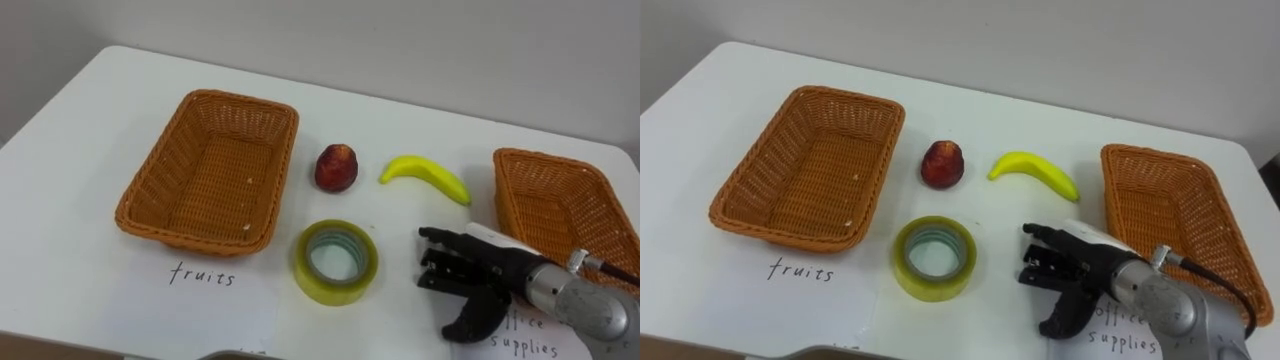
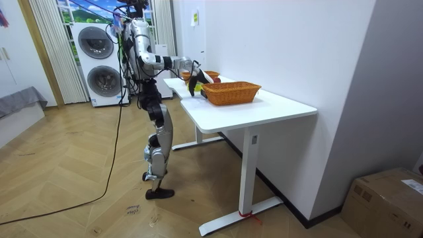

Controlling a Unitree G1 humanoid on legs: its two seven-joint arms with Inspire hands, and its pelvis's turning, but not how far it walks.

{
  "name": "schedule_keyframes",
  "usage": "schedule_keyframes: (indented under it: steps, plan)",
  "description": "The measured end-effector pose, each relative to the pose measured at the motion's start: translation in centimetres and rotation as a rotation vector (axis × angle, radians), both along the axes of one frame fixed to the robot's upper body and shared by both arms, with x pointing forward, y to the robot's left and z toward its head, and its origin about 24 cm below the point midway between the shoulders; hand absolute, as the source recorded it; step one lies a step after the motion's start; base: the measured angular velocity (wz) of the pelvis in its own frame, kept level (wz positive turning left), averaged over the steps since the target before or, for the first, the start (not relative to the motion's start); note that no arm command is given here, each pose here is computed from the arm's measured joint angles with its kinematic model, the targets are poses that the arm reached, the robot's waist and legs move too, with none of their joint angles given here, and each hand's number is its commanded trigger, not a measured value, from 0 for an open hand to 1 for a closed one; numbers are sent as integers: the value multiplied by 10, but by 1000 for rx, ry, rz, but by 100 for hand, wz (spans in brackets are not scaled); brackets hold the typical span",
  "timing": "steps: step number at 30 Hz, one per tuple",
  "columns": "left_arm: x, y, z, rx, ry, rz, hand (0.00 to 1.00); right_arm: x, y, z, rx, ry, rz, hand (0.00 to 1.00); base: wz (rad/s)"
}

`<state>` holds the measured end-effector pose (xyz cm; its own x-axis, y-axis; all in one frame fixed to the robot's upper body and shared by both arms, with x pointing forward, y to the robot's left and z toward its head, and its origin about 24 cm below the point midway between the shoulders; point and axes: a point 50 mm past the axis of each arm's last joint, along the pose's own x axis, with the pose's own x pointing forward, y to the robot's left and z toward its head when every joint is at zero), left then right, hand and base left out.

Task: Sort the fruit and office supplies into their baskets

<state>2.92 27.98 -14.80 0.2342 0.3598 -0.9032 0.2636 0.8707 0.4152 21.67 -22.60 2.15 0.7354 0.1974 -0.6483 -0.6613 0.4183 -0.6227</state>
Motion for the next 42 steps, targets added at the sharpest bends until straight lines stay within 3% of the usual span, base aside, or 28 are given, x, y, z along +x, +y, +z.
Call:
schedule_keyframes:
  steps: [31,42]
  plan:
    - [0,1,0,7,10,22,0,7,-8,0,-69,-2,-64,100,0]
    - [9,0,0,33,-20,13,0,11,4,18,-8,-89,-31,100,-2]
